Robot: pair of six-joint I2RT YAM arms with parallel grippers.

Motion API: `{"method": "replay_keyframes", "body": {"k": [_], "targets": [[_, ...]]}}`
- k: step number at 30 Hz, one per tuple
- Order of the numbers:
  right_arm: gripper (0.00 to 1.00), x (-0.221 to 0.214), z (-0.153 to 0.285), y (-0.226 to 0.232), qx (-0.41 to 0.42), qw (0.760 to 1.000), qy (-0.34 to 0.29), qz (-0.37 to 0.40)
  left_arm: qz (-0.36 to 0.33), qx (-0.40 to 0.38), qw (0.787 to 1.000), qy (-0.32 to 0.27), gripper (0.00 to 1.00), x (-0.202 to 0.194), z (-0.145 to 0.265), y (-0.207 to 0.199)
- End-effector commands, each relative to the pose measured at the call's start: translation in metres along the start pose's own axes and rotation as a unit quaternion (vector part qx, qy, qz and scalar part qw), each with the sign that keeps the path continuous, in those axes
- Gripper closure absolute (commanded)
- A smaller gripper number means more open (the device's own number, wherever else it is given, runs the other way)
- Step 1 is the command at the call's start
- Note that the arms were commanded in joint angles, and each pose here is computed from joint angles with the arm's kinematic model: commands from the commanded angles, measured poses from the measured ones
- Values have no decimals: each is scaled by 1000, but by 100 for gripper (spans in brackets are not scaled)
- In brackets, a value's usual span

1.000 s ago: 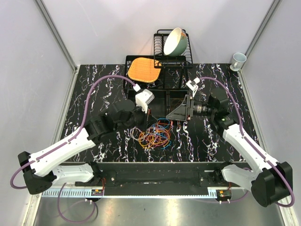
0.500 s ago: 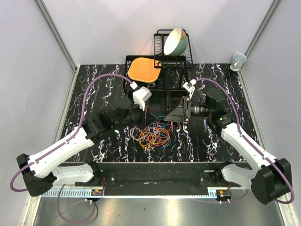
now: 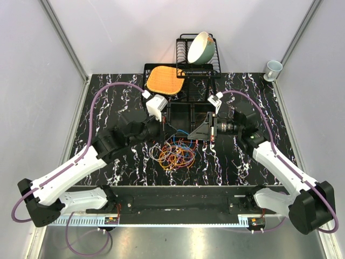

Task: Untangle the cables

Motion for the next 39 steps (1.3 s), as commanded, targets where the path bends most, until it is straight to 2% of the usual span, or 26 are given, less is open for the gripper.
{"method": "replay_keyframes", "body": {"k": [1,3,4,7,8,9,10,11,16,26,31,35,39], "targets": [[100,9,3,21,1,999,-29,34,17,39,999,-26,98,7,-4,9],[100,13,4,24,-13,999,-40,32,20,49,998,-18,86,0,-4,12],[100,15,5,26,-17,998,-46,38,24,65,997,-21,65,0,-2,16],[100,25,5,35,-27,996,-70,48,31,119,992,-11,32,-12,4,30],[100,25,6,34,-38,996,-72,36,33,133,991,-10,24,-15,7,33],[100,30,7,41,-35,995,-78,44,32,148,988,6,20,-26,10,38],[100,32,7,43,-39,995,-84,44,34,169,985,1,9,-27,15,43],[100,34,7,47,-37,995,-86,47,35,180,983,5,5,-31,18,46],[100,53,9,74,-29,991,-103,78,29,237,971,30,1,-56,42,61],[100,89,4,100,-30,984,-132,112,28,348,935,56,1,-93,83,89],[100,111,-1,104,-49,980,-150,123,45,348,935,57,2,-84,104,84],[100,132,-5,112,-58,974,-170,137,29,384,921,58,1,-96,109,95],[100,154,-14,103,-86,970,-186,130,30,355,933,59,1,-96,104,89]]}}
Point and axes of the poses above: each gripper's point midway between its finger pads, its own z axis back along the fingers, its own y axis along the line the jaws close on, x = y × z, the point moved 6 cm from there along z, back along the fingers, and after that the axes turned 11 degrees about -z, right-handed, at the moved point
